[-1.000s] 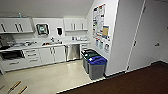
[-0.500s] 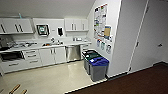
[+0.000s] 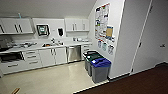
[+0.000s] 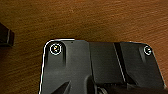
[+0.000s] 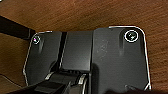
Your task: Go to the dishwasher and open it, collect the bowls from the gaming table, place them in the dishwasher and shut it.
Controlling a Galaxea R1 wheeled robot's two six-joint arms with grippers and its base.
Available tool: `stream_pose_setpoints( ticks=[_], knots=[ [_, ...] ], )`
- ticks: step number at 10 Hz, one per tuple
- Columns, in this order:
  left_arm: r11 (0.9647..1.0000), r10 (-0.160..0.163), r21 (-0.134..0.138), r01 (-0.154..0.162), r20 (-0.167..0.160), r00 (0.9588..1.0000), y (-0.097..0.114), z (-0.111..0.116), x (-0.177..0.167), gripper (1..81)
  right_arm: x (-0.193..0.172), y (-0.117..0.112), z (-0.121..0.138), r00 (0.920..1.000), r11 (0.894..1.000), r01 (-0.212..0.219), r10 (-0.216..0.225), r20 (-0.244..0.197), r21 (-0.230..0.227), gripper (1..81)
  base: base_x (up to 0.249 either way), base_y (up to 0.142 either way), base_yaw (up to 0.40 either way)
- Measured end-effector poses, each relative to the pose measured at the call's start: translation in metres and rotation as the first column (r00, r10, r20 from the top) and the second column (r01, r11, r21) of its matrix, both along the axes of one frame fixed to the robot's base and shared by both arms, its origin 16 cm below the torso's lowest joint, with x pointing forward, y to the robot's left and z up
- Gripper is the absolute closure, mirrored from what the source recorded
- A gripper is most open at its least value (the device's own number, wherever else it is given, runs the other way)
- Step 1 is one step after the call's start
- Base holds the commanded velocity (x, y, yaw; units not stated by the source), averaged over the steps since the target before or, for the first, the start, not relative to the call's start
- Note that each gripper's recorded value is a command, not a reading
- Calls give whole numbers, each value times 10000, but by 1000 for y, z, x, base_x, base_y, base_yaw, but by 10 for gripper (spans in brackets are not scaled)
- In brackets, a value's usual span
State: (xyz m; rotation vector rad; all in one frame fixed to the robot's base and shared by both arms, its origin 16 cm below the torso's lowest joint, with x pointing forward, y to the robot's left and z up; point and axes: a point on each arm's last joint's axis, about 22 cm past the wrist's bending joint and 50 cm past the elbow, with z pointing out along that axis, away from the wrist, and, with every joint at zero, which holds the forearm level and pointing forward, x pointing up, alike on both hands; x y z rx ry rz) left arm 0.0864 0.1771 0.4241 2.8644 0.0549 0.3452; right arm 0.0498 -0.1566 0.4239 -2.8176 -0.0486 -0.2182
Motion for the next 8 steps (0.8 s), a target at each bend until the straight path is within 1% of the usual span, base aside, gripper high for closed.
stream_pose_setpoints(
  ticks=[3, 8],
  knots=[
    [10000, 0, 0, 0, -4, 10000, 0, 0, 0, 10, 0, 0, 0, 10000, 10000, 2, -2, 0, -4, 10, 106, 80, 0],
    [10000, 0, 0, 0, 0, 10000, 0, 0, 0, 10, -4, 1, 0, 10000, 10000, -1, 1, -53, 10, 10, 106, 0, 0]
  ],
)
